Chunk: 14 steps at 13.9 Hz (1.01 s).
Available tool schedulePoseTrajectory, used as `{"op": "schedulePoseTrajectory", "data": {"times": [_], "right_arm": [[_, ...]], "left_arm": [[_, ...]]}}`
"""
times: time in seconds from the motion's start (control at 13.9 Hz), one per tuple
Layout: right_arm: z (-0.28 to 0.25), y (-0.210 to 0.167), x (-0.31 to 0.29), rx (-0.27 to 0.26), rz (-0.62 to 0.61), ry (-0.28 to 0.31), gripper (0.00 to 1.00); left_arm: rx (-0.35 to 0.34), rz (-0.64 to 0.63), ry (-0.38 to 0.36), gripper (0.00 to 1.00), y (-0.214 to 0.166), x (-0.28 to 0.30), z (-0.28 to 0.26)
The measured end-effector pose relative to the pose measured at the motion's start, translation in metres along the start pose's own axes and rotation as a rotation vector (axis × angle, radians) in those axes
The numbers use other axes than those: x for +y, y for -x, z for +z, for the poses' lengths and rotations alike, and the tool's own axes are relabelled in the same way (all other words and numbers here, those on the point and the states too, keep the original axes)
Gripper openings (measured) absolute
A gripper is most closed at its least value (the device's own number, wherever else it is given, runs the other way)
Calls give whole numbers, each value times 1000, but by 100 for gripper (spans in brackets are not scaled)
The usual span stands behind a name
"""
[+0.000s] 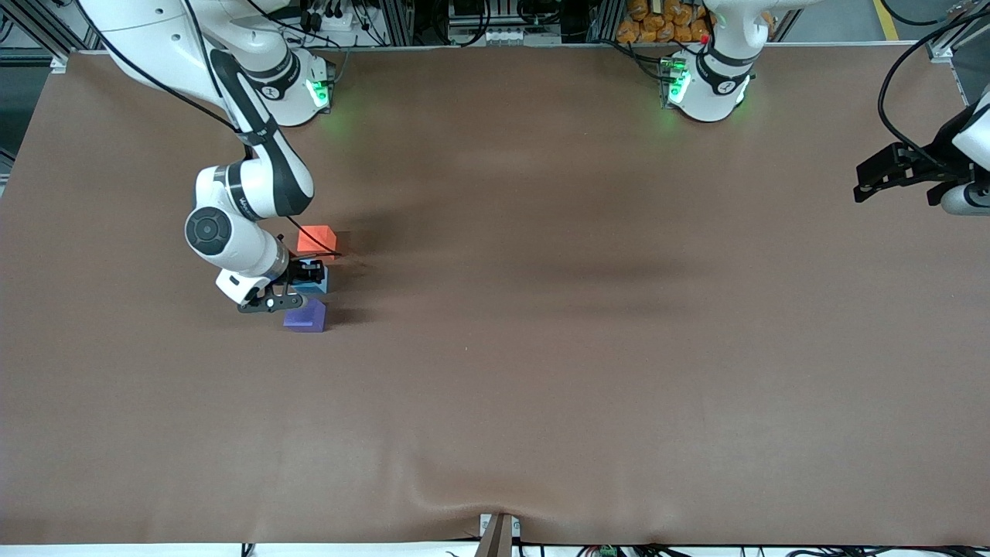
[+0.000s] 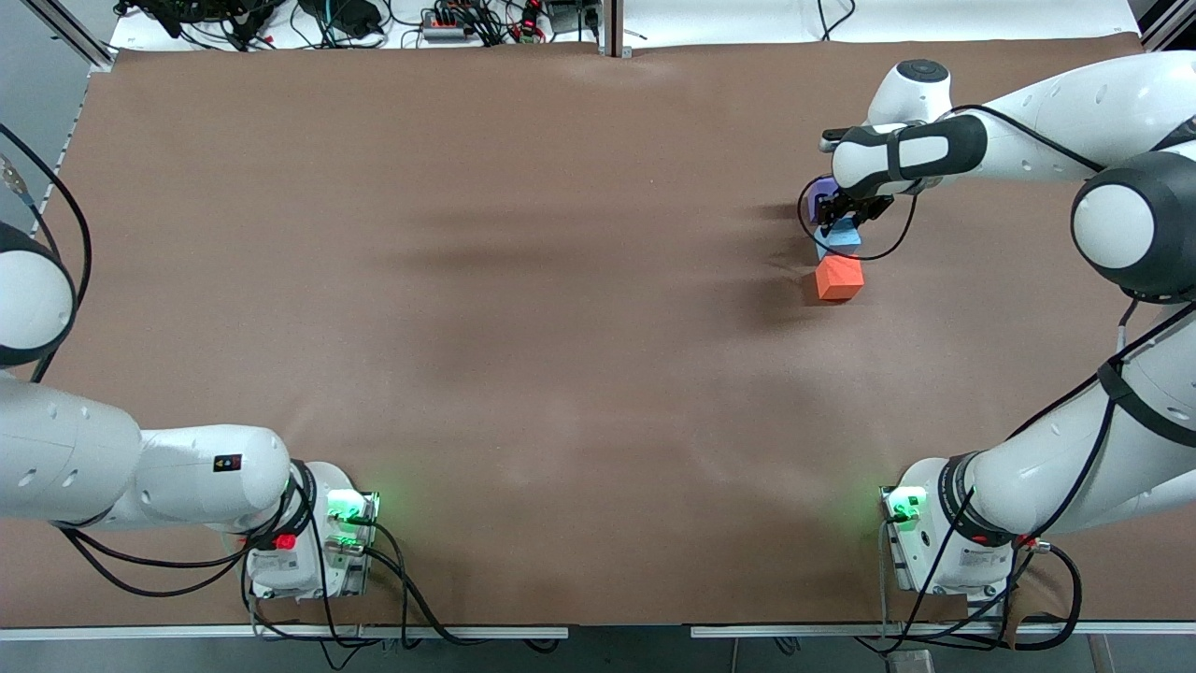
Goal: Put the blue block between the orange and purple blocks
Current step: 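Carry the blue block between the orange and purple blocks, lower it, then open the right gripper and draw it back from the blocks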
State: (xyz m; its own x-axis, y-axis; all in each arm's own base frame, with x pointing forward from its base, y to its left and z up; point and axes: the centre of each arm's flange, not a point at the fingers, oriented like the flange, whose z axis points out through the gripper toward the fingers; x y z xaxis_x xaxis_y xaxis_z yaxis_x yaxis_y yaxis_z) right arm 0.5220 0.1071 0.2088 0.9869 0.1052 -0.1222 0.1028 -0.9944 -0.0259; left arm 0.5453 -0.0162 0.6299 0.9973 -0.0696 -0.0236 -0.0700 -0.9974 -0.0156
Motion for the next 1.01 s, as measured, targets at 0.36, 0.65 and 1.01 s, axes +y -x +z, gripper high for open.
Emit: {"op": "schedulePoseTrajectory", "data": {"times": [0.36,0.65,1.01], "right_arm": [[0,0,-3,1,-3,-1,52],[4,0,-2,-8,-1,0,77],[-83,-42,-11,-115,-14,-6,100]], "left_arm": [[3,14,1,100,-1,8,0],[3,25,0,100,-1,14,0],[3,51,-1,100,-1,28,-1]]}}
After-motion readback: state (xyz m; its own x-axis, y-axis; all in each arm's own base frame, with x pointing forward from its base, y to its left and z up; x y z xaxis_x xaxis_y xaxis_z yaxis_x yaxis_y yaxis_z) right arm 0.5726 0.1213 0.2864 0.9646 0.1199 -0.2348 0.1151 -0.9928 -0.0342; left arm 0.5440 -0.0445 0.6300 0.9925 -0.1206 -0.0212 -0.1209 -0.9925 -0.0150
